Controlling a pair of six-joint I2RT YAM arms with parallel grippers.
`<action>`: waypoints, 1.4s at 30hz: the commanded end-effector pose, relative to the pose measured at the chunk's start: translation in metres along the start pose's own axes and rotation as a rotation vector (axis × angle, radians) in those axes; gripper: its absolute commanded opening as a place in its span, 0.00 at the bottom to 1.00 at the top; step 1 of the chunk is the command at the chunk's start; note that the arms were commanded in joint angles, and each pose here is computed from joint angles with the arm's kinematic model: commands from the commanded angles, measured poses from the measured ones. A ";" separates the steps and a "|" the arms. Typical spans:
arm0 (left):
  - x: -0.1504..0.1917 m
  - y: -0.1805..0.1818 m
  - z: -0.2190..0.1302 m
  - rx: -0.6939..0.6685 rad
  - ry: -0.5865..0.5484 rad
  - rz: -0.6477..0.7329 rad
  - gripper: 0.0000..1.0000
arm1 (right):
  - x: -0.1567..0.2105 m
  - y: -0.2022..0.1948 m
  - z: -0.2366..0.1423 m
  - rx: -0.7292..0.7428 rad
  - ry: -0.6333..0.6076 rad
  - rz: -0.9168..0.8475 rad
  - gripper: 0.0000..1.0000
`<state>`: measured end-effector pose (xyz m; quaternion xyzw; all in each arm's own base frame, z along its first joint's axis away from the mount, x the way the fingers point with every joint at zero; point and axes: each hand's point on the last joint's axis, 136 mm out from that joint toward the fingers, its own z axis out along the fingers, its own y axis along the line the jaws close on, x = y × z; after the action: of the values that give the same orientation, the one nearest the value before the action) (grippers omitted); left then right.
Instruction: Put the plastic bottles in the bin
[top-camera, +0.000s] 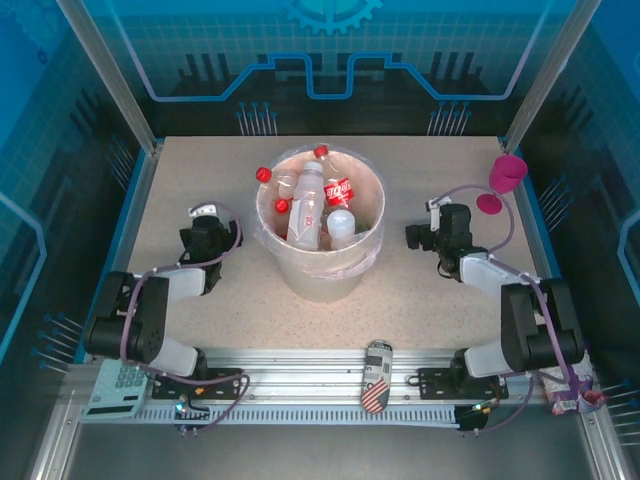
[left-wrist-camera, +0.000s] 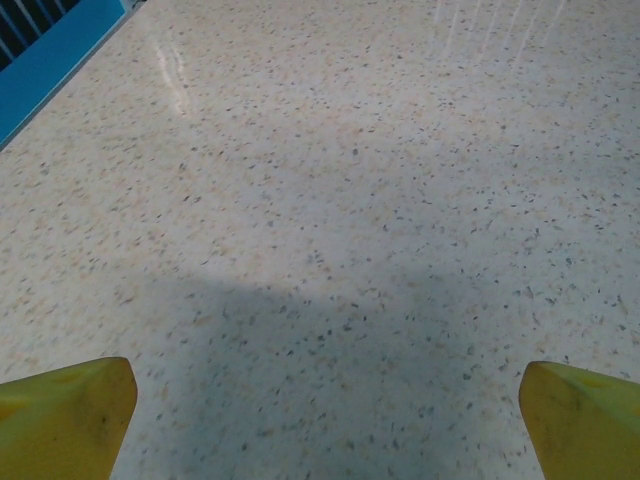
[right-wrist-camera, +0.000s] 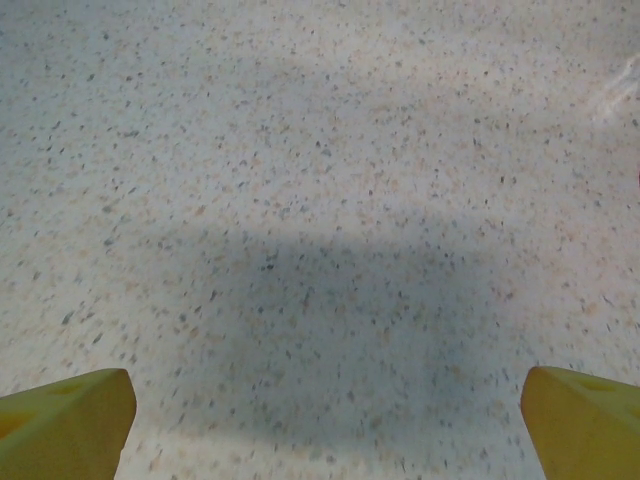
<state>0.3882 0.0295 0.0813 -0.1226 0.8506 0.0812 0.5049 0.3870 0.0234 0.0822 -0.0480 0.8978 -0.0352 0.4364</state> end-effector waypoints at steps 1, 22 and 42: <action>-0.027 -0.010 0.000 0.059 -0.121 0.003 0.99 | -0.034 0.002 0.003 0.037 -0.189 -0.032 1.00; -0.015 -0.018 -0.006 0.140 -0.185 0.002 0.99 | -0.020 -0.004 -0.002 0.021 -0.342 0.019 1.00; -0.015 -0.018 -0.006 0.139 -0.184 0.003 0.99 | -0.020 -0.003 0.000 0.005 -0.333 0.021 1.00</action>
<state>0.3937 0.0123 0.0937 -0.0825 0.8098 0.0367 0.5797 0.3886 0.0255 0.0812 -0.0539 0.8290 -0.0290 0.5559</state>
